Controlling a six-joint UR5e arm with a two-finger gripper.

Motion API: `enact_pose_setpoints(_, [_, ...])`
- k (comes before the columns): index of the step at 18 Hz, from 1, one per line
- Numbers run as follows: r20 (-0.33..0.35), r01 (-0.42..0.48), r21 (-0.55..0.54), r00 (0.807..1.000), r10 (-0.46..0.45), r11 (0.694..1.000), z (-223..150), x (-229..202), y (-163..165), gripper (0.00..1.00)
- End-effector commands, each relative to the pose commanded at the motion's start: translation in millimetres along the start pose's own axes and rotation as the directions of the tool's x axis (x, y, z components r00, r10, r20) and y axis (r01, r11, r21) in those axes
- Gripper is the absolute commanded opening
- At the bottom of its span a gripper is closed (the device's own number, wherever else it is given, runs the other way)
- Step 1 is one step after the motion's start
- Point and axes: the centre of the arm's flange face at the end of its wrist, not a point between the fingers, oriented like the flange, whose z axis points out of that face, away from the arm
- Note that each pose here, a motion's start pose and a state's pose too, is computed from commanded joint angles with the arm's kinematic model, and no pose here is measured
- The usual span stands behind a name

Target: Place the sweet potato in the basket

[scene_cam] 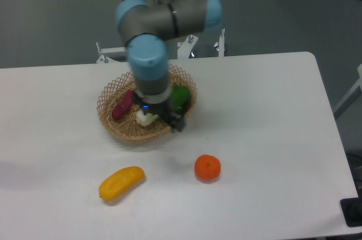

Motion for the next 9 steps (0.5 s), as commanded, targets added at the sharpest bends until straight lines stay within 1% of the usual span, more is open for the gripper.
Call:
enact_pose_setpoints(5, [0.026, -0.021, 0.003, 0.999, 0.021, 1.0, -2, -69, 42, 1.0])
enact_pose_setpoints(8, [0.048, 0.015, 0.008, 0.999, -0.016, 1.0, -2, -108, 68, 1.0])
enact_pose_setpoints(9, [0.05, 0.009, 0.006, 0.999, -0.01, 1.0, 0, -119, 76, 1.0])
